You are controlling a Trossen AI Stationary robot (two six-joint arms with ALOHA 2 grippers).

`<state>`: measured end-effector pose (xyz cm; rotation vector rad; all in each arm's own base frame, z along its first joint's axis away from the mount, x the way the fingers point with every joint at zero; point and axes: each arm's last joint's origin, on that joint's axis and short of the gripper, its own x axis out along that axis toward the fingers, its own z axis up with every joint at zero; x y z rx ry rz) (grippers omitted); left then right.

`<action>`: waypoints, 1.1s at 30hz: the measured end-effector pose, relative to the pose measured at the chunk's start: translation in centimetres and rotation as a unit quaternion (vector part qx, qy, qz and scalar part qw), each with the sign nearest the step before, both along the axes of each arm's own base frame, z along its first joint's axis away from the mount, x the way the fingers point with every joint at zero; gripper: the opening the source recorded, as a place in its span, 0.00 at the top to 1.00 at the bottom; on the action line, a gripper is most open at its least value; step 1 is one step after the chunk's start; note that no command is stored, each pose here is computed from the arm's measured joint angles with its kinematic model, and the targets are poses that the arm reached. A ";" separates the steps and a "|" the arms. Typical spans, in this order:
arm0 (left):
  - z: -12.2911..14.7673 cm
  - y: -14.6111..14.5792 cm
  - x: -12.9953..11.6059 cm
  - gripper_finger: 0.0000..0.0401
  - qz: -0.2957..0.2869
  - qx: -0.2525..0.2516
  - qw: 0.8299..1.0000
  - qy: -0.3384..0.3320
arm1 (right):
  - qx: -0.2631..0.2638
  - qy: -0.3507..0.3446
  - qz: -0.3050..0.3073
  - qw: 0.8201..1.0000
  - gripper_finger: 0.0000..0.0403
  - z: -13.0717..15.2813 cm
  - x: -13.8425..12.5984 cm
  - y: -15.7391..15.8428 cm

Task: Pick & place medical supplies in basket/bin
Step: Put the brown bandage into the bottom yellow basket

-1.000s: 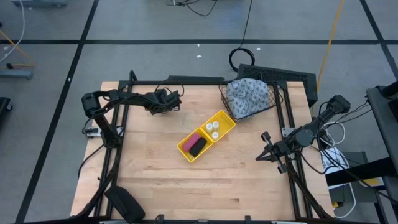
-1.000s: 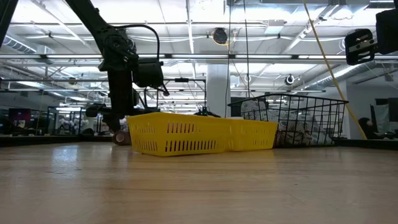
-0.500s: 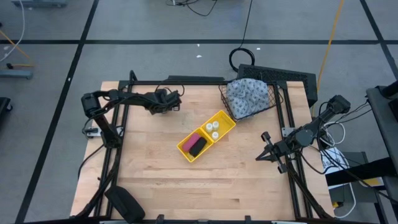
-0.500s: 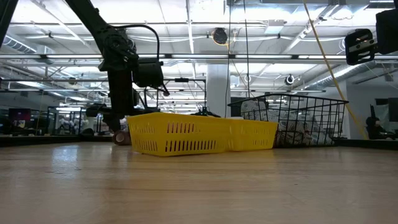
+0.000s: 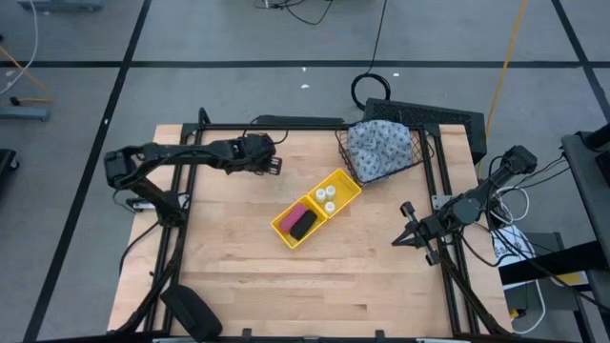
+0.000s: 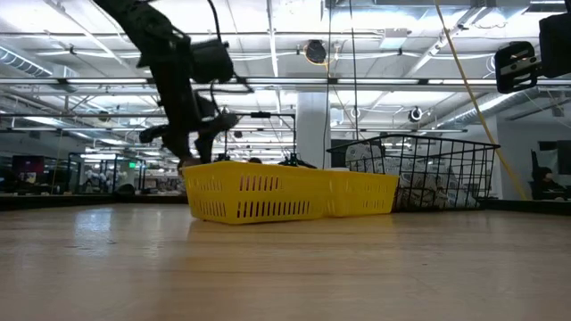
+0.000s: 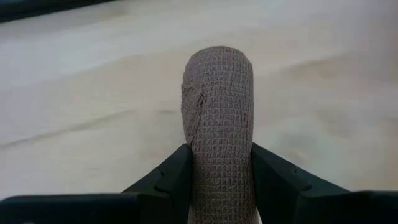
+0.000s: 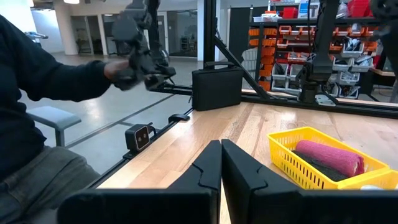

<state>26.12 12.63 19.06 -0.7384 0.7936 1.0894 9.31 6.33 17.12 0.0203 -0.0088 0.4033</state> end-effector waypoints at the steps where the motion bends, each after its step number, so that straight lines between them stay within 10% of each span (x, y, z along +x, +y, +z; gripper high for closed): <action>1: 0.6 -0.4 0.1 0.64 -0.016 -0.004 1.000 -0.014 | 0.000 0.000 0.000 1.000 1.00 0.0 0.0 0.0; 11: 4.0 -5.6 3.0 0.64 -0.220 -0.038 0.959 -0.175 | 0.000 0.000 0.000 1.000 1.00 0.0 0.0 0.0; 22: 5.3 -12.6 4.6 0.64 -0.298 -0.100 0.919 -0.236 | 0.000 0.000 0.000 1.000 1.00 0.0 0.0 0.0; 33: 5.8 -16.9 4.8 0.64 -0.325 -0.003 0.921 -0.216 | 0.000 0.000 0.000 1.000 1.00 0.0 0.0 0.0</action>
